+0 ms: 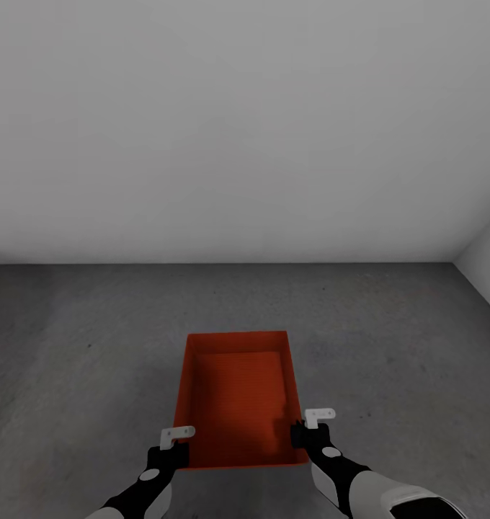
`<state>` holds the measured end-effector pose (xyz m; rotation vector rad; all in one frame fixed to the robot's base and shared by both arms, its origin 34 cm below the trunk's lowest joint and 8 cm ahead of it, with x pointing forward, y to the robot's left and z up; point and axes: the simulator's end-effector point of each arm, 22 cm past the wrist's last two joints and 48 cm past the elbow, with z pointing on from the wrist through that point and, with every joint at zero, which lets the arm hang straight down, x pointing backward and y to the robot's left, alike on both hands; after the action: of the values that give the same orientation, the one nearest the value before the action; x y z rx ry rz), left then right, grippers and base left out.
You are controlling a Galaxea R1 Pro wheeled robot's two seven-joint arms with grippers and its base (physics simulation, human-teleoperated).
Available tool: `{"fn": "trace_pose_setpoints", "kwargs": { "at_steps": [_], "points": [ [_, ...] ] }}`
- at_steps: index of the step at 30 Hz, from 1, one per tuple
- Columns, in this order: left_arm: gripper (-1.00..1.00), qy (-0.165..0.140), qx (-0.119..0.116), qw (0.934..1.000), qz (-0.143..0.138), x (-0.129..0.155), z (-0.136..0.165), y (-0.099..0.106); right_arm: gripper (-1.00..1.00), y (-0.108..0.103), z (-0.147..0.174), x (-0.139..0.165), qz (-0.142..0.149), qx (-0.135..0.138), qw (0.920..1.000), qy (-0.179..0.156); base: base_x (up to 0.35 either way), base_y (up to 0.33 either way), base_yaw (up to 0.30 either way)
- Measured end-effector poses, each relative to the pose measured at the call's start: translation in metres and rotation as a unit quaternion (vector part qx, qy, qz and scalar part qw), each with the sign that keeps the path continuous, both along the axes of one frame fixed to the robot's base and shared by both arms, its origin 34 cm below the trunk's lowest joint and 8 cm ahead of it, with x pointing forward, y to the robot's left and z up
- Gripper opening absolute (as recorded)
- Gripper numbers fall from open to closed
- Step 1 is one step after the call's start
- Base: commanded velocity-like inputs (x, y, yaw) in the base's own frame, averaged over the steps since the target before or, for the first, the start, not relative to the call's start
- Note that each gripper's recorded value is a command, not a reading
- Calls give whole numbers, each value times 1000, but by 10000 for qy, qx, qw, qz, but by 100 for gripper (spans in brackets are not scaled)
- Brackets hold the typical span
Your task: Move the two storage containers from the living room to the garage. In the garage, place one container on the floor and stack the other container on top of it (either order is fine).
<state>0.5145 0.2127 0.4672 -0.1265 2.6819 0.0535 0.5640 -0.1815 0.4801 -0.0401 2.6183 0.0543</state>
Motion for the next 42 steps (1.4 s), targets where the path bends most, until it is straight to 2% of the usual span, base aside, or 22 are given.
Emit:
{"fn": "trace_pose_setpoints", "kwargs": {
  "at_steps": [42],
  "points": [
    [-100, -7, -1, 10000, 6, -3, -71, 0, -100, 0, -71, -2, 7, -1, 10000, -7, 0, 0, 0]
  ]
}}
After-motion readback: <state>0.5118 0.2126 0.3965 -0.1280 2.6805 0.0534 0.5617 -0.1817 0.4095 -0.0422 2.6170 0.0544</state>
